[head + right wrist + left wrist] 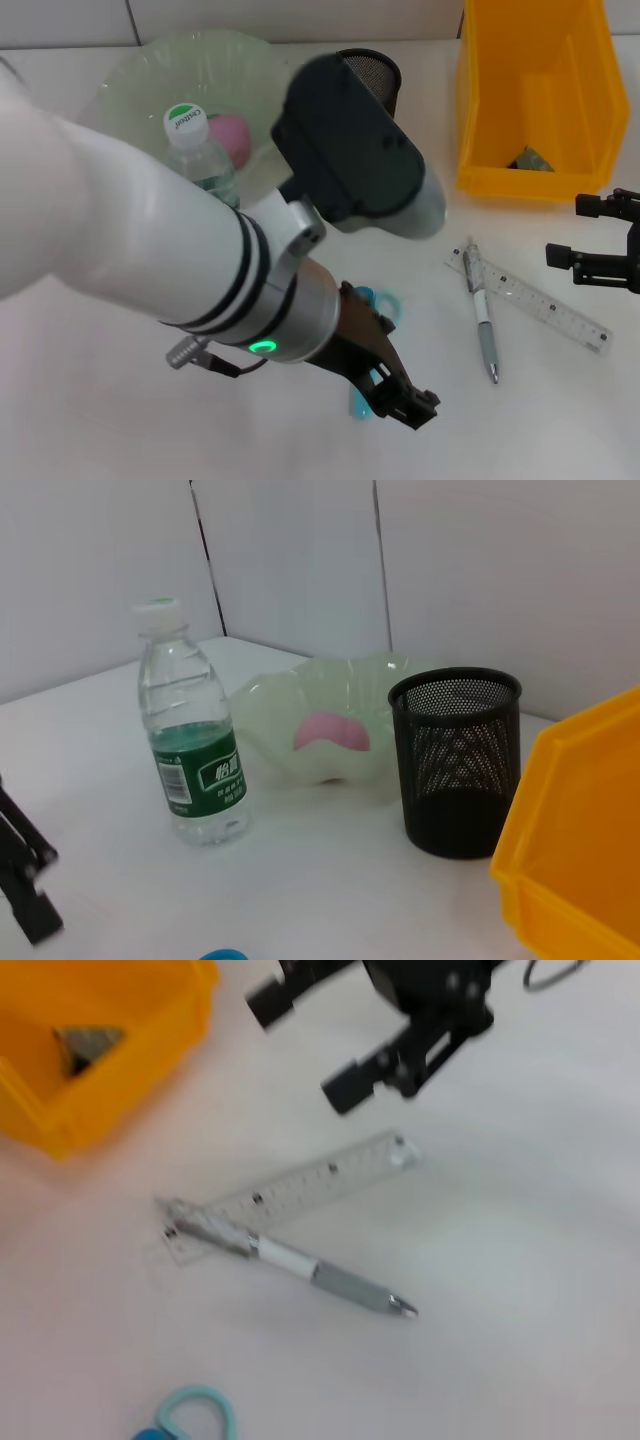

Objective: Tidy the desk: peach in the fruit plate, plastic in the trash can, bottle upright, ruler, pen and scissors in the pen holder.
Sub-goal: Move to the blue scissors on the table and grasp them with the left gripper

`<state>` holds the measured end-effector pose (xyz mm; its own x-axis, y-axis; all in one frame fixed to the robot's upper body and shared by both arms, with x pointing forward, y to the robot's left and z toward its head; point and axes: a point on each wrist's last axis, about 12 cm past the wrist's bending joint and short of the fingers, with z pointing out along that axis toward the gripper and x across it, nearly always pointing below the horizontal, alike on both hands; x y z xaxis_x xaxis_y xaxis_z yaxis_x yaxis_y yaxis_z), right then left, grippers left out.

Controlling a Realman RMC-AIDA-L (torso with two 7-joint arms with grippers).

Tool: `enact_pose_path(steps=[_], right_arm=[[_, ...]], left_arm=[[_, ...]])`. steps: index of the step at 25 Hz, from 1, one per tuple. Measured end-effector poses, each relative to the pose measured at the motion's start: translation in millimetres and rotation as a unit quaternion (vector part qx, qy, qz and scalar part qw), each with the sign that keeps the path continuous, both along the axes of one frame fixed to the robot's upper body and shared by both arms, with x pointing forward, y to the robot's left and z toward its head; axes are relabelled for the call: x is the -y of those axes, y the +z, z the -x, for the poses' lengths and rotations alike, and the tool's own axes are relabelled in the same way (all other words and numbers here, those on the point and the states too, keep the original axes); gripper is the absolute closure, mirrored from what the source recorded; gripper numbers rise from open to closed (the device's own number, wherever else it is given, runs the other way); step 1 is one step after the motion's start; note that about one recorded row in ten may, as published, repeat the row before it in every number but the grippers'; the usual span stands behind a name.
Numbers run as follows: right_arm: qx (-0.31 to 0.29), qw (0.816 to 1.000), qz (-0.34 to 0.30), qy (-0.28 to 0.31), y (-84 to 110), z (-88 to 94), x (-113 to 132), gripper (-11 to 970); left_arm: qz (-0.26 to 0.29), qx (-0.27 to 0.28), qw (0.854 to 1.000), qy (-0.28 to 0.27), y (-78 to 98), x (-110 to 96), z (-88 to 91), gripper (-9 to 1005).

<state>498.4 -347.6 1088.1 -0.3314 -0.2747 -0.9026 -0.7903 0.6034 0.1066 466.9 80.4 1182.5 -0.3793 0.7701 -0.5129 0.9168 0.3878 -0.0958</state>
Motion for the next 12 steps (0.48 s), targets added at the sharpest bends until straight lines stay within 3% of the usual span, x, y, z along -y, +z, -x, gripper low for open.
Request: enact_pose_path(steps=[5,12], right_arm=[[-0.002,1.0,0.004,-0.001,-4.3,-1.7,-2,117],[-0.005,1.0,0.006,-0.006,-7.3,-3.8,-3,117]], left_arm=[[-0.023,-0.013,1.0,-0.004,-19.9,10,-10.8,198],[-0.013,-0.025,0.999,0.019,-26.3,10,-25.3,199]])
